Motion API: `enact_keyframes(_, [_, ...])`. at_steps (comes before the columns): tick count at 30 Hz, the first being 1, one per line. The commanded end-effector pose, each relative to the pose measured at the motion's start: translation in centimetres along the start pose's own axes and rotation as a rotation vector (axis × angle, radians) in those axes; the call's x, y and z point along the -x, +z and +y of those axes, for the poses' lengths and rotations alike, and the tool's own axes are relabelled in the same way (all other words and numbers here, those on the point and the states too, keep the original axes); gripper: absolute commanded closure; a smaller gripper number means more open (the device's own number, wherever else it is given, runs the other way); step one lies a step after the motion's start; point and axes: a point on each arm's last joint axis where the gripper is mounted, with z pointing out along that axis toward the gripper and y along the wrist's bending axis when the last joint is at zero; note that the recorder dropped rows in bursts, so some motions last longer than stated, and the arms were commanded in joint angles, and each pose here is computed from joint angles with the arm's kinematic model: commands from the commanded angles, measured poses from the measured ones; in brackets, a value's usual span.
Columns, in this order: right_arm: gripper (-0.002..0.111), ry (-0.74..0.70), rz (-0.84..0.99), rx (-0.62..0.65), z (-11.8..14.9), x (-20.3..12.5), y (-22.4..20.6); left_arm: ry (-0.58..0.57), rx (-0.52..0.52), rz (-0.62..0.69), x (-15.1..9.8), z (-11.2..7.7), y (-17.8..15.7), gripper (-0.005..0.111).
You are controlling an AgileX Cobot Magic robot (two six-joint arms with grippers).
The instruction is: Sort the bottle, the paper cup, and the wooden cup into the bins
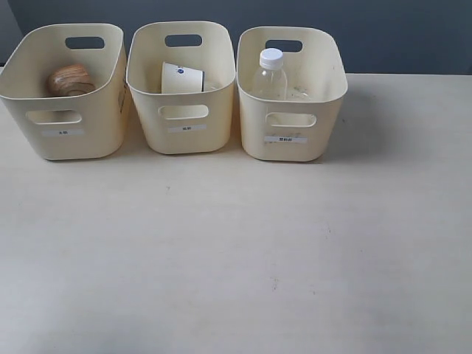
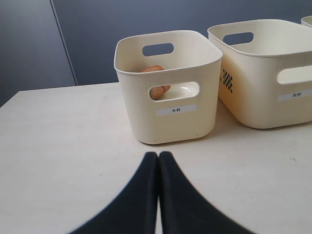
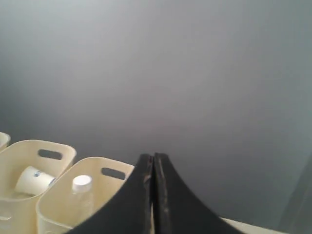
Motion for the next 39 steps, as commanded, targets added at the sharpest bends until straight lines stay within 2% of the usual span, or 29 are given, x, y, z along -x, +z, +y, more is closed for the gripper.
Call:
enact_keyframes(1, [0.109, 0.047, -0.112, -0.213, -0.8, -3.0, -2.6, -0.002, -0.002, -0.014, 0.2, 0.0, 0.0, 0.107])
enact_keyframes(5, [0.109, 0.053, -0.135, -0.295, -0.9, -7.1, -3.3, -0.002, -0.002, -0.014, 0.2, 0.0, 0.0, 0.107])
enact_keyframes(14, [0.109, 0.03, -0.101, -0.266, 0.1, -15.8, -2.3, -0.002, -0.002, -0.014, 0.2, 0.0, 0.0, 0.107])
enact_keyframes(19, [0.109, 0.035, -0.058, -0.273, 0.4, -18.5, -2.3, -0.002, -0.002, -0.014, 0.2, 0.0, 0.0, 0.107])
enact_keyframes(22, [0.109, 0.037, -0.047, -0.296, 0.5, -19.7, -2.5, -0.002, -0.002, -0.014, 0.2, 0.0, 0.0, 0.107])
enact_keyframes(39, [0.109, 0.044, -0.008, -0.313, 0.4, -20.2, -2.7, -0.002, -0.002, -0.014, 0.2, 0.0, 0.0, 0.107])
